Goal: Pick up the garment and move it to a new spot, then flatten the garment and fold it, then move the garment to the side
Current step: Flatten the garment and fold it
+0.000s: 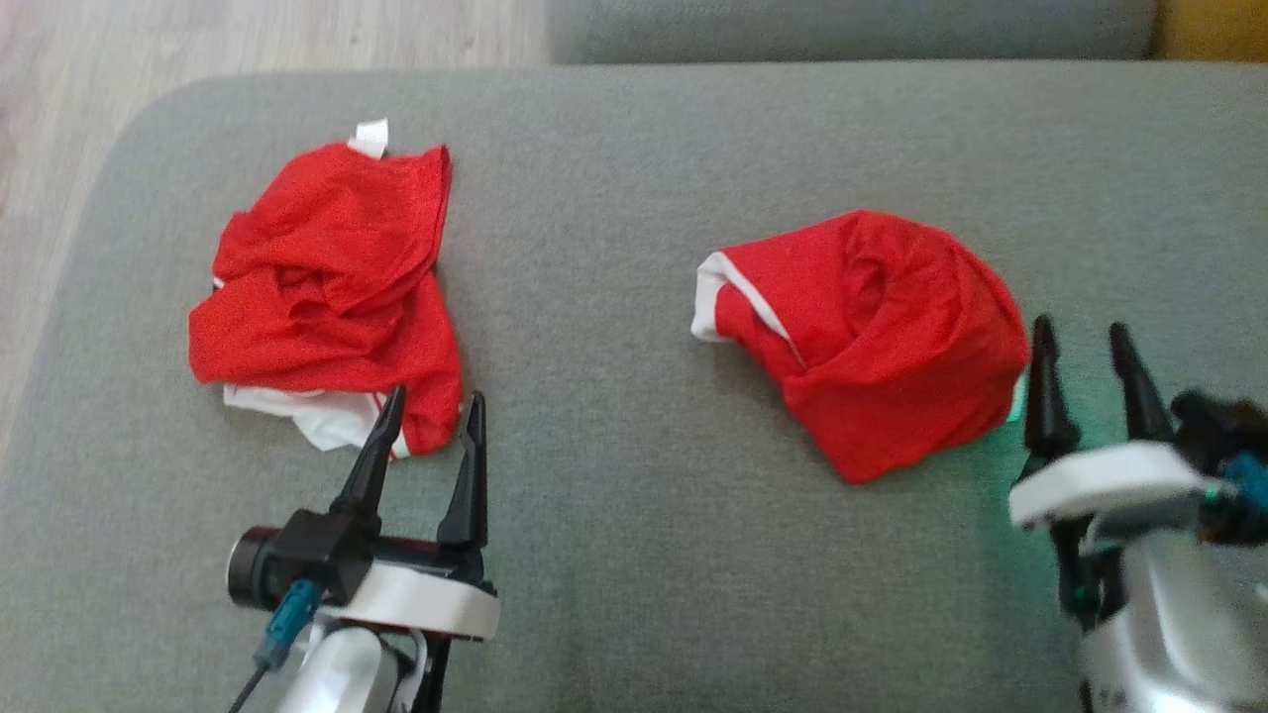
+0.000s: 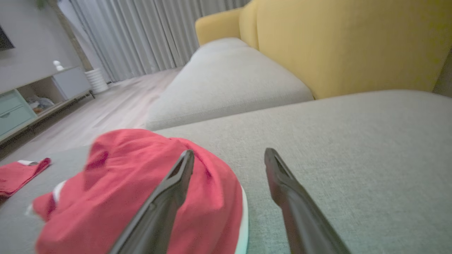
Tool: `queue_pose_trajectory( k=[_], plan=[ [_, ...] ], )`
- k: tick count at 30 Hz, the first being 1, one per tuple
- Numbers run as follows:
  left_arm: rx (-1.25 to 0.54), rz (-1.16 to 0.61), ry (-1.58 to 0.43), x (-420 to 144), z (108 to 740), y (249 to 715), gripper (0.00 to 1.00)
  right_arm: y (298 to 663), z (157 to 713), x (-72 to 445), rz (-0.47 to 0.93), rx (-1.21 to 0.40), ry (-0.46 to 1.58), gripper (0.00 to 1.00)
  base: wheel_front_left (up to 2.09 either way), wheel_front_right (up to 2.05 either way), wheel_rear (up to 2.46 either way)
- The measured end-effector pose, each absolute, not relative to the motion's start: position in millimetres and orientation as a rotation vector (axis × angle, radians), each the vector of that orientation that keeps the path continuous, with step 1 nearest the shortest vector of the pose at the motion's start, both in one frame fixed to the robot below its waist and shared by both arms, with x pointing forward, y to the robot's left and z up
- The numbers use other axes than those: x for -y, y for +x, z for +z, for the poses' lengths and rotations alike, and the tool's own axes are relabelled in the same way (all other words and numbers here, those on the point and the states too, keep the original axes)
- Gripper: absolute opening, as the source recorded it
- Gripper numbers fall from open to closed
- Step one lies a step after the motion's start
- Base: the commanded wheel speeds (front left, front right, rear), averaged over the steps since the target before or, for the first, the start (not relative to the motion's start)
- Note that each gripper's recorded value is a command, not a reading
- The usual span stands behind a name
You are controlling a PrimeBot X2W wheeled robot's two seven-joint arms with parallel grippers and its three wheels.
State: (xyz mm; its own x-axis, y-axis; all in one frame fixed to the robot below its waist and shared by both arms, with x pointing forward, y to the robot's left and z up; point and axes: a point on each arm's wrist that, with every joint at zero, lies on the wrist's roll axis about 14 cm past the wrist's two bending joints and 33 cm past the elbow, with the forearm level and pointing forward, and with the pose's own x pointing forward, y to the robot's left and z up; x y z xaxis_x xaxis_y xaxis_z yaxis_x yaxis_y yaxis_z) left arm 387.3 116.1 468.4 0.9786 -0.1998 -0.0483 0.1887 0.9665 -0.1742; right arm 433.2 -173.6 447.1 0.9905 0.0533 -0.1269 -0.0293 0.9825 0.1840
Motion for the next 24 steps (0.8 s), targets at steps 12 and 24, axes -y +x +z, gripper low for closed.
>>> queue_pose_trajectory(
  k=[12, 24],
  plan=[
    [-0.112, -0.158, -0.169, -129, 449, 402, 1.0, 469, 366, 155, 0.0, -0.426, 0.296, 1.0, 0.0, 0.0, 0.0],
    [-0.092, -0.165, -0.174, -128, 455, 407, 1.0, 481, 363, 138, 0.076, -0.495, 0.216, 0.0, 0.0, 0.0, 0.0]
  ],
)
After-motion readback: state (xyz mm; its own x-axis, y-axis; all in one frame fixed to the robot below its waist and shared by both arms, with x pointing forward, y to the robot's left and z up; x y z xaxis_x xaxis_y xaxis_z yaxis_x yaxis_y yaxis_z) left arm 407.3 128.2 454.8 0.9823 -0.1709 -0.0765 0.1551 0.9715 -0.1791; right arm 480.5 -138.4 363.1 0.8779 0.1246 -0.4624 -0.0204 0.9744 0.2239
